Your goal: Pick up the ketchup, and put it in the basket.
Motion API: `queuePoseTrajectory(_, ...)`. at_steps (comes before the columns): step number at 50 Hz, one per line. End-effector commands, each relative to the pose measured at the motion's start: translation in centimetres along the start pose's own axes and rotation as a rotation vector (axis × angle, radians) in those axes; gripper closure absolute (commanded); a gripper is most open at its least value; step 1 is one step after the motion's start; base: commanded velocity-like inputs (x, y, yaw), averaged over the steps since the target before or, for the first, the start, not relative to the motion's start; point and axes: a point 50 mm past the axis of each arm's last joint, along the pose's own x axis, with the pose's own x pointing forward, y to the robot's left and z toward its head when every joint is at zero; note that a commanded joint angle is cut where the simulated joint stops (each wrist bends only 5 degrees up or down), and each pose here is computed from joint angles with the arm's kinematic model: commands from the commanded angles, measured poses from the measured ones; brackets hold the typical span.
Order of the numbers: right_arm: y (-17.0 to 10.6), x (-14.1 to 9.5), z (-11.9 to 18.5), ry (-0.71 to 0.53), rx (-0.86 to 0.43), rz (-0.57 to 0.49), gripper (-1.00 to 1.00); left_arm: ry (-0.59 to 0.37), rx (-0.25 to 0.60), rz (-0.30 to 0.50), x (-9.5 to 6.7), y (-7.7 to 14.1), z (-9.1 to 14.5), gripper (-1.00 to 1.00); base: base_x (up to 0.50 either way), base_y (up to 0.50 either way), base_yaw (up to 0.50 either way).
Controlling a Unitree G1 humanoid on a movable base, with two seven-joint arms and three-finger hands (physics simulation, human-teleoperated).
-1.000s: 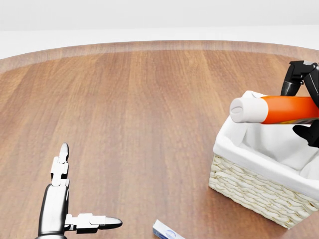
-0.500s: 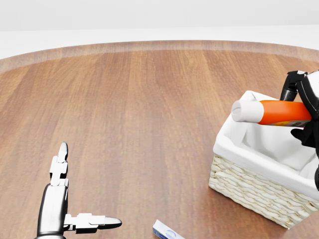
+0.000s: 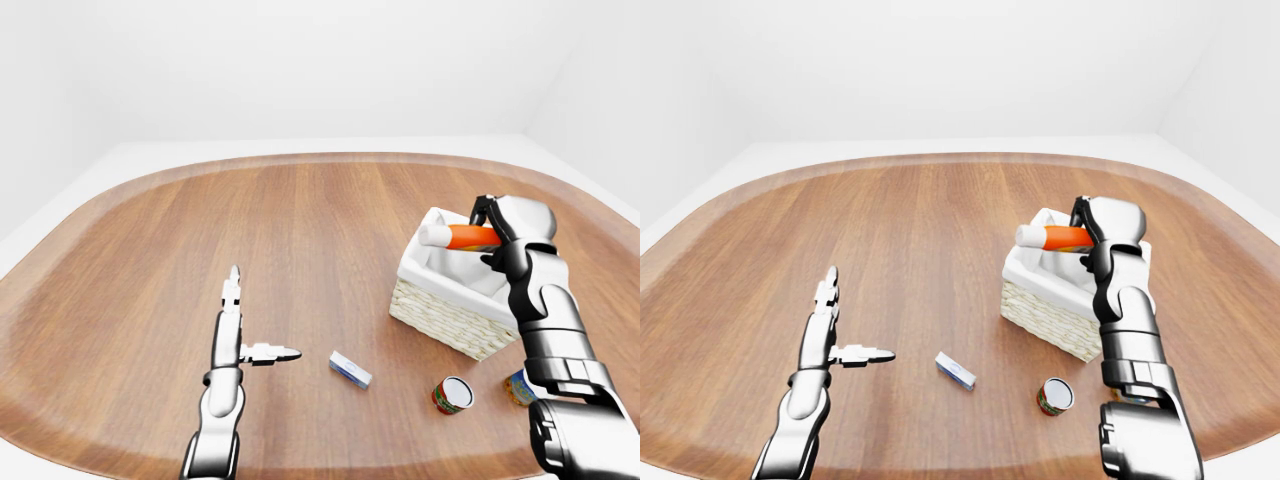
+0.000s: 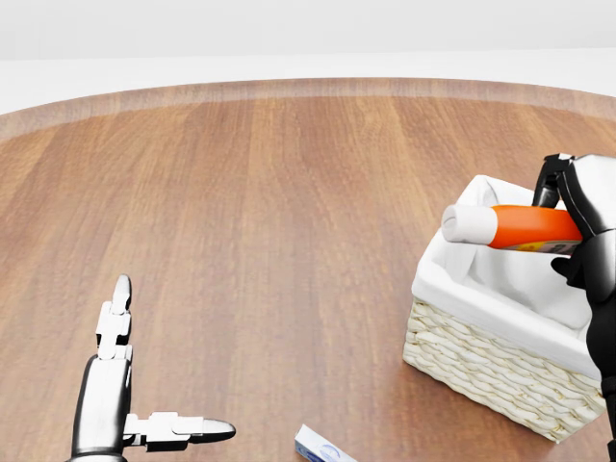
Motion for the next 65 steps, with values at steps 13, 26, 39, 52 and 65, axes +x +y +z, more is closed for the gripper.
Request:
queuePoseTrajectory(13, -0.2, 0.1, -2.1, 0.055, -0.043, -0.057, 1.0, 0.004, 0.005, -0.002, 0.0, -0.1, -0.1, -1.0, 0.0, 0.0, 0.0)
queuePoseTrajectory(26, 0.2, 0.0, -2.1, 0.055, -0.046, -0.055, 1.0, 0.005, 0.004, -0.002, -0.1, -0.1, -0.1, -1.0, 0.0, 0.0, 0.0)
queuePoseTrajectory(39, 2.1, 0.8, -2.5, 0.102, -0.018, -0.044, 1.0, -0.005, -0.001, 0.0, -0.2, 0.1, 0.1, -1.0, 0.0, 0.0, 0.0)
queuePoseTrajectory(52, 3.1, 1.0, -3.0, 0.139, -0.005, -0.034, 1.0, -0.007, -0.002, 0.002, -0.2, 0.1, 0.2, -1.0, 0.0, 0.0, 0.0)
queuePoseTrajectory(65, 4.0, 1.4, -2.8, 0.163, -0.013, -0.028, 1.0, -0.01, -0.003, 0.003, -0.1, 0.2, 0.2, -1.0, 0.0, 0.0, 0.0)
